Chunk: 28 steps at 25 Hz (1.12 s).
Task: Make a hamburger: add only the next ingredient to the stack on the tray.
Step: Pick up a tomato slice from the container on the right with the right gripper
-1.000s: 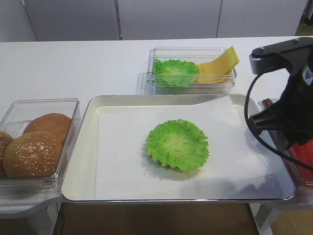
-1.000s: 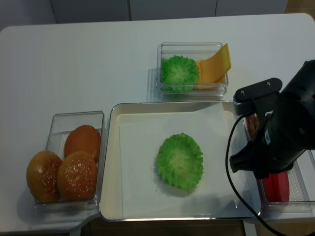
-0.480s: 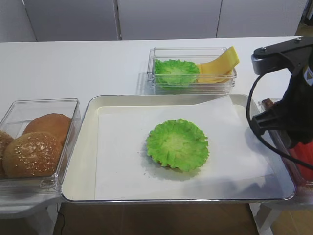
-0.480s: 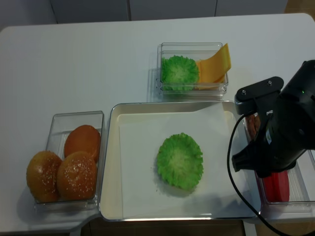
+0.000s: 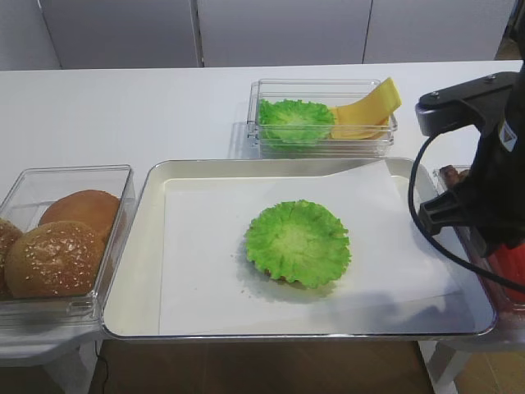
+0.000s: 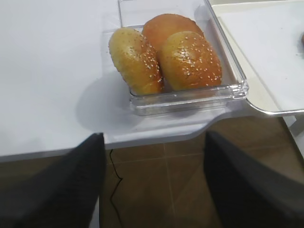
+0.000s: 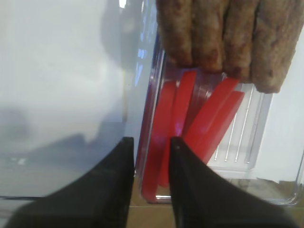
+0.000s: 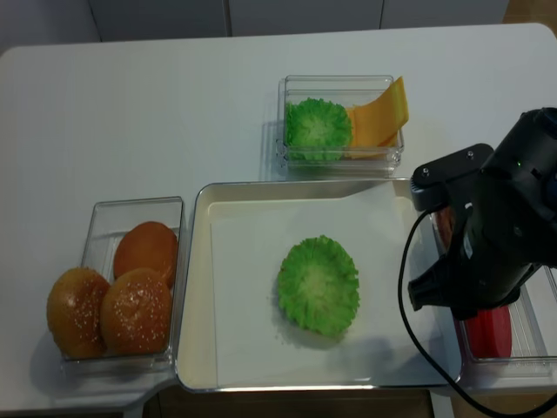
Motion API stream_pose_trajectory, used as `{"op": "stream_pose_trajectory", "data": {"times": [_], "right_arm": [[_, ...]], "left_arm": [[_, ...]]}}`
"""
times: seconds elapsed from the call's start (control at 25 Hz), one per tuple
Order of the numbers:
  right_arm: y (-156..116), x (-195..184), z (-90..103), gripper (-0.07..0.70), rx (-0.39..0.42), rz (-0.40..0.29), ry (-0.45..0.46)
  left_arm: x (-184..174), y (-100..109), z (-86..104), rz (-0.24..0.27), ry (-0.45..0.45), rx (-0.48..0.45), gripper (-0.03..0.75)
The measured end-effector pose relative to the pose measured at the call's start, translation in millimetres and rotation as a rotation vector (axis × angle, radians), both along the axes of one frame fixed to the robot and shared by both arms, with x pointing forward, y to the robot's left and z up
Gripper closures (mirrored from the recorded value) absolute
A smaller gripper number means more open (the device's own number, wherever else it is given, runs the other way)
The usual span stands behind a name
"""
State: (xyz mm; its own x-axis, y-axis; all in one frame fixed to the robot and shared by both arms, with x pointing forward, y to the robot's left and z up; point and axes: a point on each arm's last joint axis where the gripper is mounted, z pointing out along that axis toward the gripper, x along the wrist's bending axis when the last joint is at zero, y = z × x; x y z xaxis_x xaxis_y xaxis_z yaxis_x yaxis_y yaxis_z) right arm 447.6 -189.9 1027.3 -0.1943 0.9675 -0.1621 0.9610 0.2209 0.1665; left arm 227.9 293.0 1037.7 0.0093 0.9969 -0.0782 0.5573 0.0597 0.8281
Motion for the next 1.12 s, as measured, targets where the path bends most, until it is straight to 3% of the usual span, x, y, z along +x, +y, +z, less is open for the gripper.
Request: {"op": "stream_pose_trajectory", "data": {"times": [0.28, 0.88, 1.12], "right_arm": [[0.0, 0.0, 0.0, 0.547, 0.000, 0.000, 0.000], [0.6, 0.6, -0.5, 0.624, 0.004, 0.001, -0.002], [-2.1, -2.9, 7.8, 0.634, 0.021, -0.006, -0.037]], "left_arm": [[0.0, 0.0, 0.0, 0.000, 0.000, 0.000, 0.238], [0.0, 0.0, 0.0, 0.000, 0.000, 0.000, 0.238], [0.0, 0.0, 0.0, 0.000, 0.000, 0.000, 0.238]]}}
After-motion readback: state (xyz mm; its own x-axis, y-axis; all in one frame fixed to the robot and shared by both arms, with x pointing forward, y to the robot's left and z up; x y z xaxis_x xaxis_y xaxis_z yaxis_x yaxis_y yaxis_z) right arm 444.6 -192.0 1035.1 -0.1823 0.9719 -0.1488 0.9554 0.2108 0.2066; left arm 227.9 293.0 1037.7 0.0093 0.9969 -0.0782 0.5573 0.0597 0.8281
